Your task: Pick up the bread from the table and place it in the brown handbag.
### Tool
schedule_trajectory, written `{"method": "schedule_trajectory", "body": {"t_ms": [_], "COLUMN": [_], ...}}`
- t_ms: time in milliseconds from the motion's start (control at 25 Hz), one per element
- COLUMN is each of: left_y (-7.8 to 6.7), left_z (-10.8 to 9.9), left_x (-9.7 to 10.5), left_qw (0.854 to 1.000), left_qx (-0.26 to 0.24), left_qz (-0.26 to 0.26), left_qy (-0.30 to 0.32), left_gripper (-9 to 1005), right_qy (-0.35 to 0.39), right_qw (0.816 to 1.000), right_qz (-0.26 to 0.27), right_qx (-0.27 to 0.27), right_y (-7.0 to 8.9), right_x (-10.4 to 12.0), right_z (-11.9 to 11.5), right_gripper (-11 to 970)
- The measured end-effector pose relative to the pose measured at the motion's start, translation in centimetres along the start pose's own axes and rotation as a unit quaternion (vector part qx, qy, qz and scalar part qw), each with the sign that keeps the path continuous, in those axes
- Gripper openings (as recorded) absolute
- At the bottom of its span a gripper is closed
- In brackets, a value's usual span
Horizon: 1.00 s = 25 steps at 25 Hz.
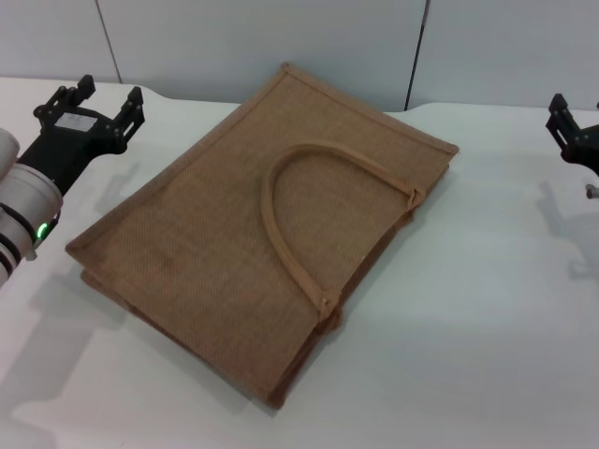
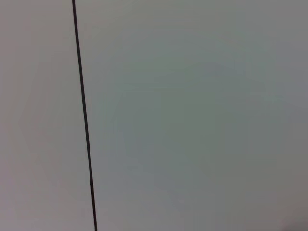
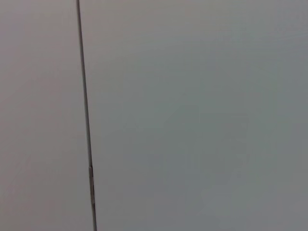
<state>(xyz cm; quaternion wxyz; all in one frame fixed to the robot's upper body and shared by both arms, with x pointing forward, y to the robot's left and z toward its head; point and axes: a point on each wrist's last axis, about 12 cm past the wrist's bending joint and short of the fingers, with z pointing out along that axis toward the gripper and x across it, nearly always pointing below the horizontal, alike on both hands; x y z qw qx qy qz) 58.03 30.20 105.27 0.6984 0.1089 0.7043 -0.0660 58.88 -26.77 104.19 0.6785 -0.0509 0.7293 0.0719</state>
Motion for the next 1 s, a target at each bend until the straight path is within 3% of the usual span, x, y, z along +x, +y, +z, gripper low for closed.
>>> {"method": "schedule_trajectory", "body": {"t_ms": [1000], "left_y": [0.12], "left_z": [0.19], "left_x": [-0.02], "left_qw": [1.0], "left_qx": [-0.007], "left_qz": [-0.005], "left_qy": [0.0], "left_gripper": [678], "right_qy": [0.0], "right_qw": [1.0], "right_qz": [0.001], "right_qx": [0.0], "right_y": [0.01], "right_x": [-0.14], "right_z": [0.21], "right_gripper": [669]}}
